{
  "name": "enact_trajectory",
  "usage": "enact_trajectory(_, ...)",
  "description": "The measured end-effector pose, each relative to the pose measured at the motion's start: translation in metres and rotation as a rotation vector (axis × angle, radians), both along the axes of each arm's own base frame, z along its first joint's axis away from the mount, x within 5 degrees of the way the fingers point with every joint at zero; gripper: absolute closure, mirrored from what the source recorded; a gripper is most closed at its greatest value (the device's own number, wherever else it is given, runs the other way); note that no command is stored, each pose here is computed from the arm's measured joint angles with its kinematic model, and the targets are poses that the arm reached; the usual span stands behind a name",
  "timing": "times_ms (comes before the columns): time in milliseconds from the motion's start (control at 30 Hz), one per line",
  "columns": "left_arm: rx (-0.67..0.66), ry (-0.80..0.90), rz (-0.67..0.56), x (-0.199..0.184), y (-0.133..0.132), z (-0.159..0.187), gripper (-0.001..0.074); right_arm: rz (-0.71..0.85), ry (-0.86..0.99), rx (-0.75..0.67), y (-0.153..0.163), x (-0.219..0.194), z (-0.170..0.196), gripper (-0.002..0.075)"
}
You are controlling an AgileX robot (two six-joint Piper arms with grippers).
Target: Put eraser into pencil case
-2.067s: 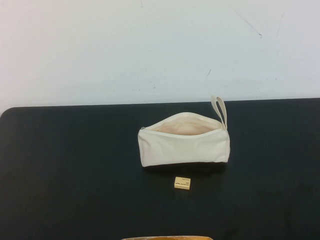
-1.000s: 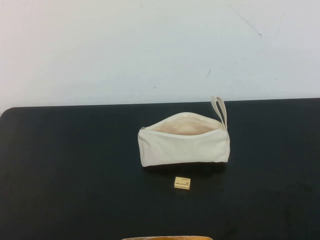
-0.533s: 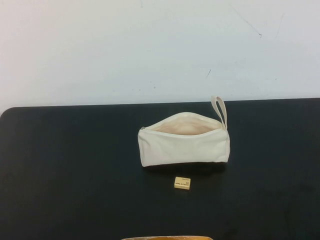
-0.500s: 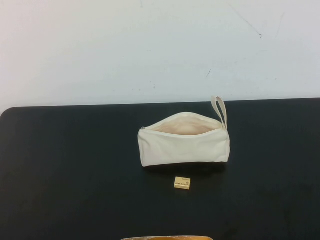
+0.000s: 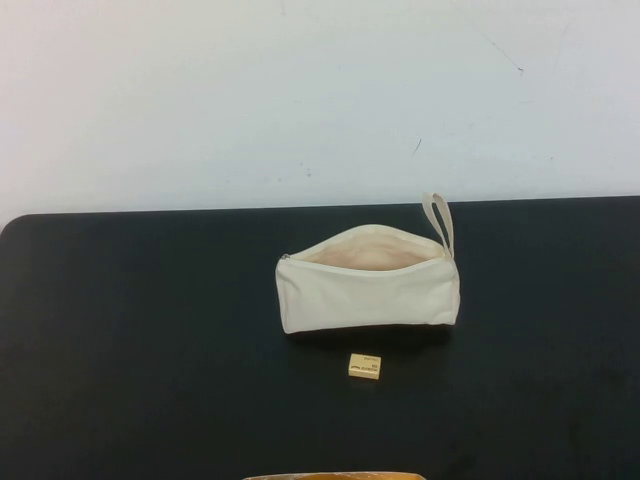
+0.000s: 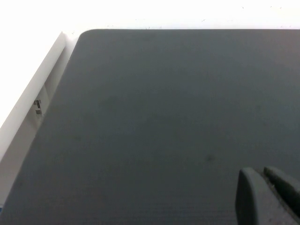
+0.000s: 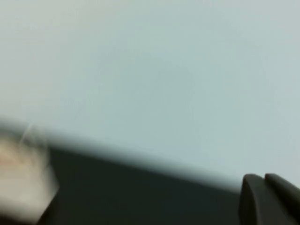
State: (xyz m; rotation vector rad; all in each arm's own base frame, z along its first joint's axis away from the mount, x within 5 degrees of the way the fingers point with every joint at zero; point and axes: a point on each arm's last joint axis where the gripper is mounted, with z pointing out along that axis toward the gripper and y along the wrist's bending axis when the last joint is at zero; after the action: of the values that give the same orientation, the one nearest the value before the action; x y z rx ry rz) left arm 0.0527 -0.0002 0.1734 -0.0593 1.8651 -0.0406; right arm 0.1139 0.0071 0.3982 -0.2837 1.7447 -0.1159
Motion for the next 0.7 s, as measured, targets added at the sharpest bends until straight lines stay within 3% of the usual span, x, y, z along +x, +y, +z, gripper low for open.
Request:
enact_trajectory(167, 0.000, 0.000, 0.000, 0.000, 0.000, 0.000, 0.0738, 0.272, 0.391, 0.008, 0.022, 0.057, -0.030, 0.0727)
enact_trajectory(267, 0.000, 0.000, 0.000, 0.000, 0.000, 0.000, 0.0738, 0.438, 0.536, 0.039, 0.034, 0.088, -0.057, 0.0727)
enact_trajectory(500, 0.000, 0.000, 0.000, 0.000, 0.000, 0.000, 0.0738, 0.648, 0.708, 0.011, 0.078, 0.138, -0.117, 0.0727)
enact_trajectory(700, 0.000, 0.000, 0.000, 0.000, 0.000, 0.000, 0.0736, 0.807, 0.758, -0.216, 0.149, 0.149, -0.168, 0.0727)
